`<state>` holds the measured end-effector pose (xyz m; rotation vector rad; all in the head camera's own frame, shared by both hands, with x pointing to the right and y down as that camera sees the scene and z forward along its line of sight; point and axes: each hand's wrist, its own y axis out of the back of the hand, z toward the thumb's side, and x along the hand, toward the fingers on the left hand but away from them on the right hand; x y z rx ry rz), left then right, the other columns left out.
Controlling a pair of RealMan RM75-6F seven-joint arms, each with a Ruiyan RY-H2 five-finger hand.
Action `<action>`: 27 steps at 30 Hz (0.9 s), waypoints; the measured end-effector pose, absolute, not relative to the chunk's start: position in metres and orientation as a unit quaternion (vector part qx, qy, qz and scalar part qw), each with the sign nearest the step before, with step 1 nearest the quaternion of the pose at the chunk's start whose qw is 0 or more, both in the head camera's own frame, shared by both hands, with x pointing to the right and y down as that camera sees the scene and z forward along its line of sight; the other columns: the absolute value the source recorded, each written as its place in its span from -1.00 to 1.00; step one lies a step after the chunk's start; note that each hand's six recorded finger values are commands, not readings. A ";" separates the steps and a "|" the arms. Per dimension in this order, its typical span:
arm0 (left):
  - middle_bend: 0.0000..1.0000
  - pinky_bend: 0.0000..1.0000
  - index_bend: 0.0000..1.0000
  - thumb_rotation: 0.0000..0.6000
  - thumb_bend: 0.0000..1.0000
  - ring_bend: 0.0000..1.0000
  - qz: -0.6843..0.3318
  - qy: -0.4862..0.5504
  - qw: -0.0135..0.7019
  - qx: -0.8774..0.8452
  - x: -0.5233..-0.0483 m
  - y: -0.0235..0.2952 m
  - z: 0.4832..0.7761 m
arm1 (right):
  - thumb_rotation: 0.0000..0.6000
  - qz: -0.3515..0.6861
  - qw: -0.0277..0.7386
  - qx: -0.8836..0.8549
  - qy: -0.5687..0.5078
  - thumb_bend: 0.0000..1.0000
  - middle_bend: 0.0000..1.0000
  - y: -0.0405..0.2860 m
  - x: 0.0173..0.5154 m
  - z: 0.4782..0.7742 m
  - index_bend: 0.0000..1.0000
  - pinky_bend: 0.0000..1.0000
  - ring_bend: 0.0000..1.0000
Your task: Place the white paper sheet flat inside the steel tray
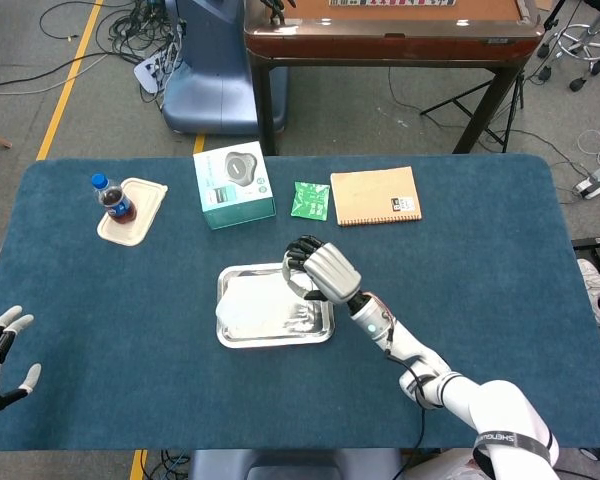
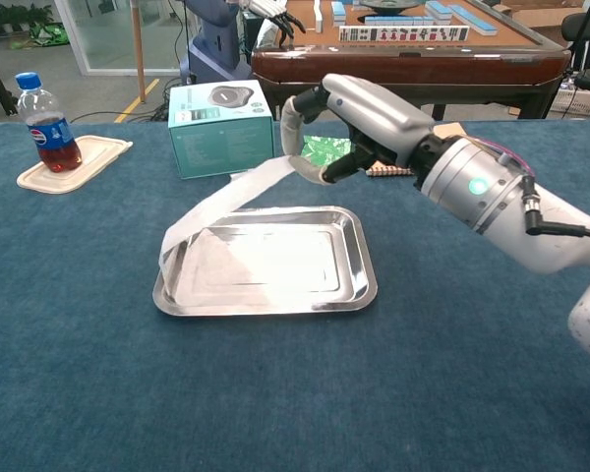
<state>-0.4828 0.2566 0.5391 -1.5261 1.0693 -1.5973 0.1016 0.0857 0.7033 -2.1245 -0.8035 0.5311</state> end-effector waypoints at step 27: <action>-0.77 -0.78 -0.60 1.00 -0.38 -0.71 -0.612 0.402 0.342 -0.589 -0.471 0.255 0.541 | 1.00 0.288 0.425 -0.828 -0.227 -0.05 -0.04 0.088 0.155 0.738 0.41 -0.41 -0.40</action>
